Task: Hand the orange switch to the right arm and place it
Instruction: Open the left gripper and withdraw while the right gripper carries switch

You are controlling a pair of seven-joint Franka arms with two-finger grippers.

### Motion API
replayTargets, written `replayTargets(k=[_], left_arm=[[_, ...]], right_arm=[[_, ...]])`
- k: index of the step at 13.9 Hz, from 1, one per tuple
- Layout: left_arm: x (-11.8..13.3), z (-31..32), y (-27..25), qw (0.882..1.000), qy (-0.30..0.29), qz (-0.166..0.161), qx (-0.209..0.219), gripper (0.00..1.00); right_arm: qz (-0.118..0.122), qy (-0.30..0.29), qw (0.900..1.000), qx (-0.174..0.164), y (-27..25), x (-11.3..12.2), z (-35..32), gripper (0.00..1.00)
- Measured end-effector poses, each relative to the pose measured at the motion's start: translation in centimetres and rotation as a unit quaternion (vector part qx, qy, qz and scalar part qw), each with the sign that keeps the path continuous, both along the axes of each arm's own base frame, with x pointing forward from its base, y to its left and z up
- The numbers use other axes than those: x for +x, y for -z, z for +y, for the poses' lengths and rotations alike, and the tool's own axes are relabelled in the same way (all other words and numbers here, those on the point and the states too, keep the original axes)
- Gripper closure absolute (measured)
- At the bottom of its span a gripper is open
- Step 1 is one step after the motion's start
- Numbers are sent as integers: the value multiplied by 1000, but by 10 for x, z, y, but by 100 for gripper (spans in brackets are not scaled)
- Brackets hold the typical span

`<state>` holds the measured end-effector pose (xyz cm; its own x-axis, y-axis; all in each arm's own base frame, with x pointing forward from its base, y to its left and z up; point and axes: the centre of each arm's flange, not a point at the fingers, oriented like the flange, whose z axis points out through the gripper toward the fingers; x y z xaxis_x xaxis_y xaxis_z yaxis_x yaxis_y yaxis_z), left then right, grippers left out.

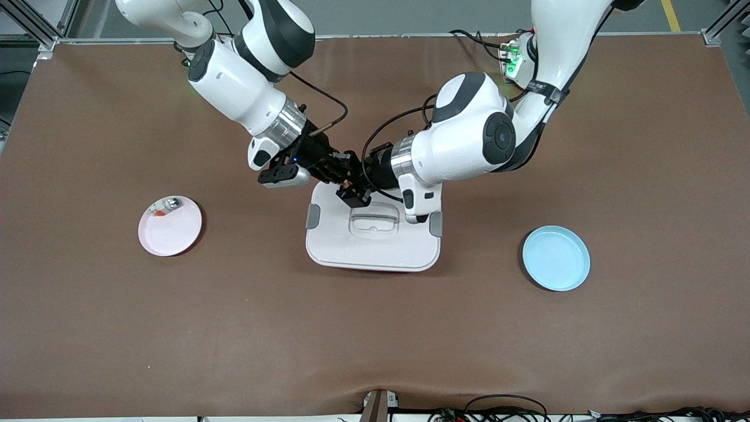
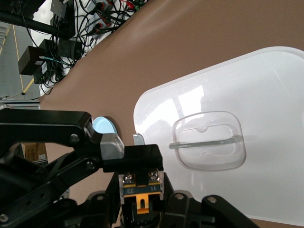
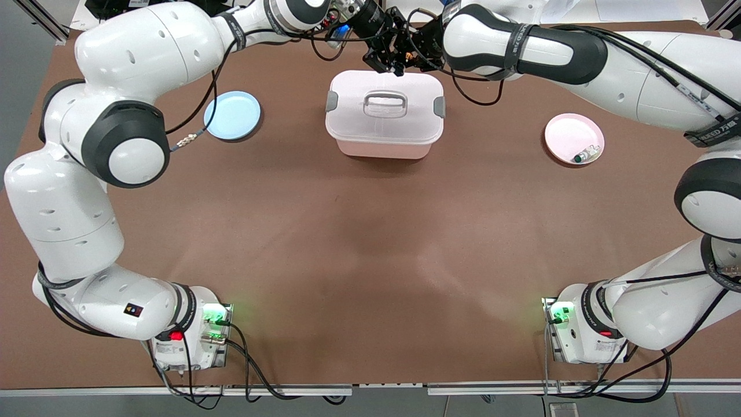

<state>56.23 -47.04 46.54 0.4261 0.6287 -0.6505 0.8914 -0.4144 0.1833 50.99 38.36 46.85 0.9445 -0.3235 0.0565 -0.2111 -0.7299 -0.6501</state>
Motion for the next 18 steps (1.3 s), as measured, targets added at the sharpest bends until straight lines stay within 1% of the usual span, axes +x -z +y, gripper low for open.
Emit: replayTargets(k=[3,4,6,7,8,9,10,12,13,14,15,16,17,18], left_arm=[[1,1,-2,1000,-1,-1,-1,27],[2,1,-3,1000,-2,-3,-2,21],[6,4,-8,1000,-6,-6,-5,4],[8,7,-10,1000,-8,-8,-6,0],[10,9,-12,1000,-10,-10,-6,0],[13,13,-17,1000,-14,-15,-6,0],[19,21,-24,999,-23,-23,-5,0],[37,51,-43,997,-46,-55,11,0],[44,66,-52,995,-51,-78,30,0],[48,78,-61,992,-50,-103,54,0],[51,89,-67,988,-45,-124,81,0],[54,100,-71,983,-37,-143,109,0],[57,111,-72,978,-23,-161,134,0],[61,124,-72,972,-1,-175,155,0]], right_arm=[[-2,0,1000,1,-2,1,0,64],[-2,0,1000,1,-3,1,0,64],[0,-2,1000,1,-4,2,0,64],[4,-5,1000,1,-5,2,0,64],[10,-8,1000,1,-7,4,-2,64],[21,-12,1000,-1,-10,9,-7,64],[38,-22,999,-6,-13,13,-14,64],[70,-76,994,-32,-17,19,-33,64],[81,-117,988,-52,-21,21,-46,64],[87,-162,980,-74,-28,23,-64,64],[88,-211,969,-99,-37,25,-84,64],[82,-263,953,-127,-47,28,-108,64],[69,-312,935,-155,-56,32,-132,64],[55,-358,914,-181,-60,35,-154,64]])
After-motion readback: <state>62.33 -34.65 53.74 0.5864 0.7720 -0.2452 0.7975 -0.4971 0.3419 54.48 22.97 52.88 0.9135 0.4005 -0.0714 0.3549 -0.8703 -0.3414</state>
